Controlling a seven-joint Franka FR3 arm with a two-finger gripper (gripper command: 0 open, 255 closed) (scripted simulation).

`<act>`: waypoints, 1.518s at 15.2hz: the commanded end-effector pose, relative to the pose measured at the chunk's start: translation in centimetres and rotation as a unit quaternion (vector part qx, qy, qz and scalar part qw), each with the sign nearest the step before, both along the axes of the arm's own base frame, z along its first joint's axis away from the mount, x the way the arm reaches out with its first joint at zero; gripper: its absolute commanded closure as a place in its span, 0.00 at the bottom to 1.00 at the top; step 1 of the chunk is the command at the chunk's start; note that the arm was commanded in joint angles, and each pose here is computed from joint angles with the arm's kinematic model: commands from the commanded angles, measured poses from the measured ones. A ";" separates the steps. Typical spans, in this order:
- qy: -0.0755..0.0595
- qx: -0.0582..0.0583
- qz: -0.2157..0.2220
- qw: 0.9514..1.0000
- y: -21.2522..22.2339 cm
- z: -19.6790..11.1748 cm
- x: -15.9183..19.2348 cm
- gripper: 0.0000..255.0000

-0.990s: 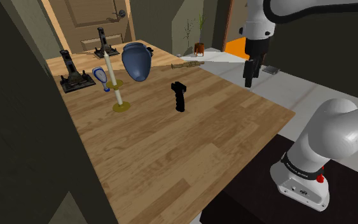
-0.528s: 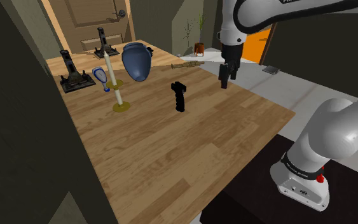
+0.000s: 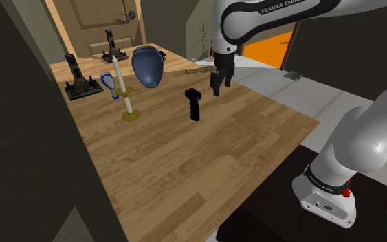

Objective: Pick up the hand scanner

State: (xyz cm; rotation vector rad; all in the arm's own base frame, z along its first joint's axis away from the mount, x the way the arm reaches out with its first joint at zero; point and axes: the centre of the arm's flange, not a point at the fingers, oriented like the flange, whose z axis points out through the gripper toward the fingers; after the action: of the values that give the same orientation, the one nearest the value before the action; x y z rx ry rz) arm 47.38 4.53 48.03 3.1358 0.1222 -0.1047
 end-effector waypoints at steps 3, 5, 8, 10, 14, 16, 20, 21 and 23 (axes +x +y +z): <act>-0.014 0.001 -0.002 1.000 1.6 -1.3 4.6 0.00; -0.021 0.002 -0.003 1.000 2.2 -1.8 6.9 0.00; -0.031 0.002 -0.005 1.000 3.2 -2.6 10.3 0.00; -0.033 0.002 -0.005 0.999 3.4 -3.3 10.9 0.00; -0.033 0.002 -0.005 0.999 3.4 -5.4 10.9 0.00; -0.033 0.002 -0.005 0.999 3.4 -6.4 10.9 0.00; -0.033 0.002 -0.005 0.999 3.4 -6.8 10.8 1.00; -0.033 0.002 -0.005 0.999 3.4 -6.8 10.8 1.00; -0.033 0.002 -0.005 0.999 3.4 -6.7 10.8 1.00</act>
State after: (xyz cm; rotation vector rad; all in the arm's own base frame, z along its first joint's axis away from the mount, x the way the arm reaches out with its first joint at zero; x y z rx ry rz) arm 58.20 7.94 41.39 3.1405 0.1060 0.0016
